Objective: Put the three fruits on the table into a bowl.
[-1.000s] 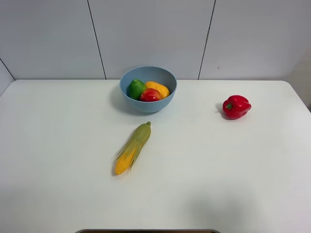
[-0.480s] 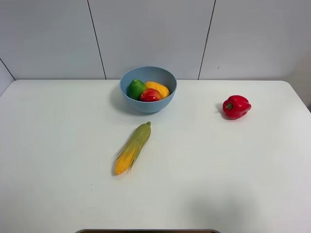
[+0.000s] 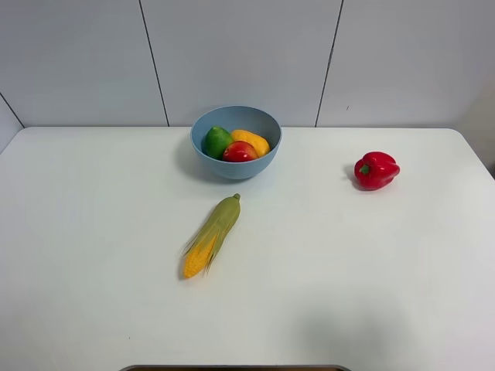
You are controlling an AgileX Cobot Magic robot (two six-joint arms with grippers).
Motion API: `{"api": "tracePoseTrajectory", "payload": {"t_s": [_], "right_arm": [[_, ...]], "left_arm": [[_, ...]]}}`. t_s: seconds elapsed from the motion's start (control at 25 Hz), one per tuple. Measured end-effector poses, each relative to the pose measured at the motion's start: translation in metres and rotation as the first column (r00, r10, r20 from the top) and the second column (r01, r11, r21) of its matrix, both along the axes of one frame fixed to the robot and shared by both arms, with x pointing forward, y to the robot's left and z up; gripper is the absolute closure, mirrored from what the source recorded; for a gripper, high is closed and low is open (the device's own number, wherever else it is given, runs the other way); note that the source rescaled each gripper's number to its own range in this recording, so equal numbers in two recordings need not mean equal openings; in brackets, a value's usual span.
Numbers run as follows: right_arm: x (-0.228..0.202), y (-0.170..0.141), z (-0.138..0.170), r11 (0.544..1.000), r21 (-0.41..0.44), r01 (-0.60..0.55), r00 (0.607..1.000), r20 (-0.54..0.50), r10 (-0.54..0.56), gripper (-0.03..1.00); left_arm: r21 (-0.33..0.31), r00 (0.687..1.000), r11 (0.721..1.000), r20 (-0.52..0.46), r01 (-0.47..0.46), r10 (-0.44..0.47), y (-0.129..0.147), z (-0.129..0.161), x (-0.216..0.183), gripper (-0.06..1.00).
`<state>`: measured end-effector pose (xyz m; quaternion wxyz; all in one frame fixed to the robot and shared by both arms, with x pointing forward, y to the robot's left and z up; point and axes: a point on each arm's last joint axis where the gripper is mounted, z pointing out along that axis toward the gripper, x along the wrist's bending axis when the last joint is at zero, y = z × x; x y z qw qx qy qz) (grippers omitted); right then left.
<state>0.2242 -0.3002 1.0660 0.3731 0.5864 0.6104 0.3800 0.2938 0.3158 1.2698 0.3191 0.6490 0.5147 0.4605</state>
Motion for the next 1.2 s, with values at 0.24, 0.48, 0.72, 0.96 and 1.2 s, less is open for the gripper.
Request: {"api": "tracePoseTrajectory", "payload": {"t_s": [0.24, 0.48, 0.72, 0.96, 1.2], "right_arm": [[0.000, 0.000, 0.000, 1.000, 0.000, 0.000, 1.000, 0.000, 0.000, -0.03], [0.000, 0.000, 0.000, 1.000, 0.000, 0.000, 1.000, 0.000, 0.000, -0.03], [0.000, 0.000, 0.000, 1.000, 0.000, 0.000, 1.000, 0.000, 0.000, -0.03], [0.000, 0.000, 0.000, 1.000, 0.000, 0.000, 1.000, 0.000, 0.000, -0.03], [0.000, 0.000, 0.000, 1.000, 0.000, 0.000, 1.000, 0.000, 0.000, -0.03]], "left_arm": [[-0.060, 0.998, 0.997, -0.045, 0.043, -0.046, 0.002, -0.043, -0.026, -0.05], [-0.142, 0.996, 0.990, -0.087, 0.021, -0.033, 0.005, -0.092, -0.045, -0.05], [-0.208, 0.992, 0.978, -0.120, 0.020, -0.046, 0.005, -0.136, -0.055, -0.05], [-0.276, 0.985, 0.961, -0.158, 0.022, -0.067, 0.000, -0.186, -0.056, -0.05], [-0.294, 0.986, 0.956, -0.153, 0.025, -0.073, -0.001, -0.220, -0.057, -0.05]]}}
